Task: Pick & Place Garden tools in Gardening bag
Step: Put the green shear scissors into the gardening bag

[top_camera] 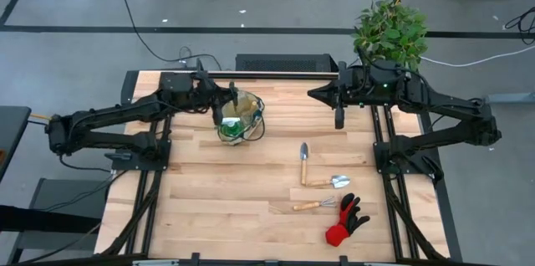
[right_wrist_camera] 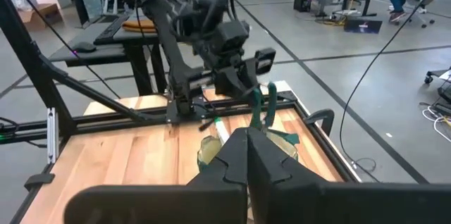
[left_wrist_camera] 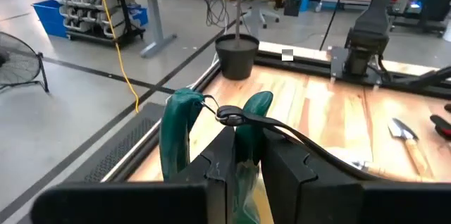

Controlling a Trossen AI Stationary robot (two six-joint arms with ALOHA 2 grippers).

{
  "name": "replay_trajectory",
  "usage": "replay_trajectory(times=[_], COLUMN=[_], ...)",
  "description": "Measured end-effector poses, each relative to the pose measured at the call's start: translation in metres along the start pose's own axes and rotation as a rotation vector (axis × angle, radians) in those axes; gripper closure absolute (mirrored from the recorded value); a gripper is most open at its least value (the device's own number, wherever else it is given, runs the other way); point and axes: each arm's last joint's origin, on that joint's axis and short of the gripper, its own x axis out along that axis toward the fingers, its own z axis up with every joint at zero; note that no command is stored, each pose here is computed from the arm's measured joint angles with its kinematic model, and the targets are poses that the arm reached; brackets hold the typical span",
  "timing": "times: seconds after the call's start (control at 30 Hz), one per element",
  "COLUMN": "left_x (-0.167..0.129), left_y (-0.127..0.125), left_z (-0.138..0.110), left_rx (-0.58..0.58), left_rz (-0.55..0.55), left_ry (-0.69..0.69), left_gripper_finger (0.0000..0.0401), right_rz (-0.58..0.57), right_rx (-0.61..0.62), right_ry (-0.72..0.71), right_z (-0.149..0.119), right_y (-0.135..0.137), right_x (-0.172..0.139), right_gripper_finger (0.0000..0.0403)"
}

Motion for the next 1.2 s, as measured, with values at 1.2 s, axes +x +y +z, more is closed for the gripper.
replay_trajectory(times=[1.2], left_x=[0.003], left_y=[0.001], left_z=[-0.033], left_rx=[-0.025], left_rz=[0.013], left_ry=[0.033], left_gripper_finger=[0.0344], right_rz=[-0.026], right_rx=[0.018], right_ry=[-0.026], right_z=[0.002], right_y=[-0.001], right_x=[0.000], right_gripper_finger=[0.0403])
